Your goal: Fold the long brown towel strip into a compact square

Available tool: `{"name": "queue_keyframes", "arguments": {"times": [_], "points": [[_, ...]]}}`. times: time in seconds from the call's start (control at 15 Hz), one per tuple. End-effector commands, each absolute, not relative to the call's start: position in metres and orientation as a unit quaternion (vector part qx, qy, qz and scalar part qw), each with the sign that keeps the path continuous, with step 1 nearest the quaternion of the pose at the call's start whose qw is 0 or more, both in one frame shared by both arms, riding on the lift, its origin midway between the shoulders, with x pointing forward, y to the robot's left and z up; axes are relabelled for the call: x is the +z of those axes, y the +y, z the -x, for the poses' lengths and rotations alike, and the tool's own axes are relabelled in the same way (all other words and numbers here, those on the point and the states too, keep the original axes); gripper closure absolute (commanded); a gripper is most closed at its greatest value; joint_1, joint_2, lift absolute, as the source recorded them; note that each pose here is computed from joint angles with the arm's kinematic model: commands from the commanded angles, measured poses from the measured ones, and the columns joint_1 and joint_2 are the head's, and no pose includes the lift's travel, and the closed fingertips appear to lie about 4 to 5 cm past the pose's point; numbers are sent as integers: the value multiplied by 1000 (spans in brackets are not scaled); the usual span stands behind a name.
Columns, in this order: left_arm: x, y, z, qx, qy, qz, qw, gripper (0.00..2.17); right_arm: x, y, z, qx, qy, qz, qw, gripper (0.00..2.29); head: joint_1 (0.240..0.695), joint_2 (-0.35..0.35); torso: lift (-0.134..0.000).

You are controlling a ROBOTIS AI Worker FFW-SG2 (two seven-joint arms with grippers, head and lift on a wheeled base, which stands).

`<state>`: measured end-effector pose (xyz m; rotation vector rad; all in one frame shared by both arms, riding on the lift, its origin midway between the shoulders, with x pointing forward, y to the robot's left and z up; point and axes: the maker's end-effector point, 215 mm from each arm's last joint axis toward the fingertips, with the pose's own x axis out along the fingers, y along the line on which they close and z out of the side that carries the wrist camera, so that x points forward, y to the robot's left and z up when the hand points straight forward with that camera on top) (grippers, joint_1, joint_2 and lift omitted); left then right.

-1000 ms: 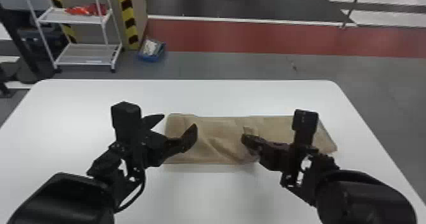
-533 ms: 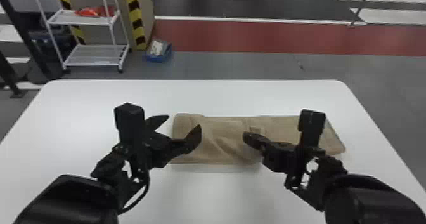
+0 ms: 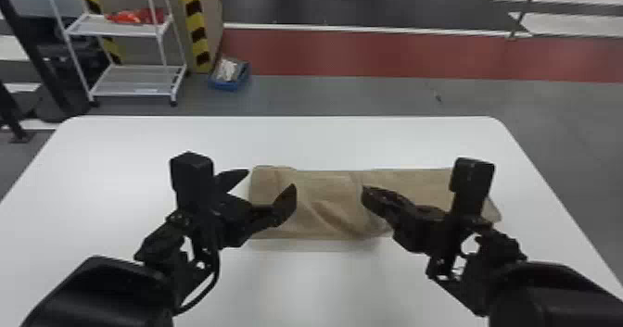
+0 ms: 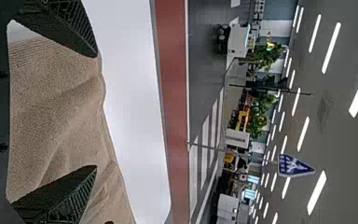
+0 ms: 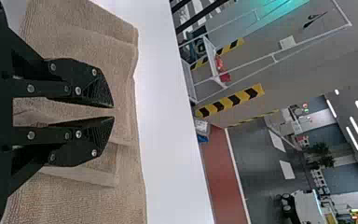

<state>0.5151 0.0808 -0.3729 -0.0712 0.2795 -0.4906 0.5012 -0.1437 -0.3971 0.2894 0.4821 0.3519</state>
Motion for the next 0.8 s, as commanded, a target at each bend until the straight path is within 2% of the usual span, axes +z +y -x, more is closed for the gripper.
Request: {"name": "queue_keyframes", "arguments": {"times": [0.0, 0.27, 0.47, 0.73], "points": [[-373, 80, -515, -242, 138, 34, 960, 29, -418, -146, -516, 165, 257, -130, 943, 336, 695, -66, -124], [-376, 83, -514, -241, 140, 33, 960, 29, -437, -151, -529, 158, 276, -137, 938, 343, 695, -73, -124], [-374, 83, -515, -241, 137, 33, 960, 29, -436, -149, -531, 160, 276, -134, 938, 461, 695, -72, -124], [-374, 83, -516, -241, 137, 35, 960, 29, -439, -144, -530, 160, 284, -131, 936, 471, 695, -65, -124]]}}
